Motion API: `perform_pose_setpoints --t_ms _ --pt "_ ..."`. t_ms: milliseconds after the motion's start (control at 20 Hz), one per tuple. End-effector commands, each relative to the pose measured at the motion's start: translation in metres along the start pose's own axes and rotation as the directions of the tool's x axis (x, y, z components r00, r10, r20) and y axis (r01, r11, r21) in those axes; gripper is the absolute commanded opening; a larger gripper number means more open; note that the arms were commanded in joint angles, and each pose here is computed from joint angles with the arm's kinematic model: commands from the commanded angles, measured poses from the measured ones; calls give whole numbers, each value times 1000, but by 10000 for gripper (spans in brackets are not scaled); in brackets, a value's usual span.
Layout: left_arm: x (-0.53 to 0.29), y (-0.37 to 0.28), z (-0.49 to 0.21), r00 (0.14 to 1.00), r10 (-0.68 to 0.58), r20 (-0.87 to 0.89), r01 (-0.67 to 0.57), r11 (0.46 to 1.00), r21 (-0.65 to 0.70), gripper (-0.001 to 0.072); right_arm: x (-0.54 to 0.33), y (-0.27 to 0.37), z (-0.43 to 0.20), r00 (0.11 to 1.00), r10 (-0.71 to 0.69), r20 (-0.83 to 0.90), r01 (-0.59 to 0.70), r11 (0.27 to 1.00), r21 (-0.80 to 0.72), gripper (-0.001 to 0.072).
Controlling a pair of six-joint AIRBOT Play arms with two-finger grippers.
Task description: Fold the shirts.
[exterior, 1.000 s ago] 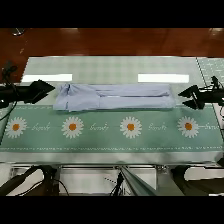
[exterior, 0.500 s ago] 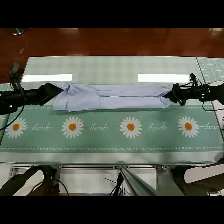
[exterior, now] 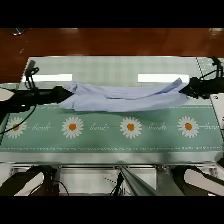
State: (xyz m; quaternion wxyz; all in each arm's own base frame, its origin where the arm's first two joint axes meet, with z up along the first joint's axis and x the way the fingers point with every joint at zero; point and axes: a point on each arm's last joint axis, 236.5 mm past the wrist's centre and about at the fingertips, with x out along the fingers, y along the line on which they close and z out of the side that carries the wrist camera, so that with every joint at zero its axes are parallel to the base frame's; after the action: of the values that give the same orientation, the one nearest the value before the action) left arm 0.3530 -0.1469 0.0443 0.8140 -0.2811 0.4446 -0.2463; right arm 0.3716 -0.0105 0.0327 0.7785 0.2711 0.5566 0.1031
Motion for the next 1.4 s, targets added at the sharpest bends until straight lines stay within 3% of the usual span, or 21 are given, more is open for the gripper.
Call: perform_pose_setpoints --t_ms 0,250,600,800,950,1150,1350 --pt "35 -56 -11 998 -62 -8 63 993 103 20 -56 19 -36 995 -86 55 90 993 -73 22" --pt "116 -152 -41 976 -162 -148 196 949 248 20 -97 74 -78 974 4 227 15 997 -82 22" --pt "234 -211 -150 846 -197 -495 294 948 126 19 -120 93 -104 960 13 278 19 993 -114 22" --pt "245 -235 -244 710 -181 -681 364 921 135 20 -121 93 -100 956 15 294 19 993 -114 22" --pt "240 -254 -275 678 -182 -712 406 900 157 20 -122 93 -97 952 16 307 21 993 -114 22" --pt "229 -249 -203 729 -203 -653 400 901 166 20 -121 99 -99 954 35 298 3 992 -125 22" --pt "177 -175 -75 853 -70 -518 232 939 254 21 -99 126 -105 971 112 210 -72 979 -190 22"
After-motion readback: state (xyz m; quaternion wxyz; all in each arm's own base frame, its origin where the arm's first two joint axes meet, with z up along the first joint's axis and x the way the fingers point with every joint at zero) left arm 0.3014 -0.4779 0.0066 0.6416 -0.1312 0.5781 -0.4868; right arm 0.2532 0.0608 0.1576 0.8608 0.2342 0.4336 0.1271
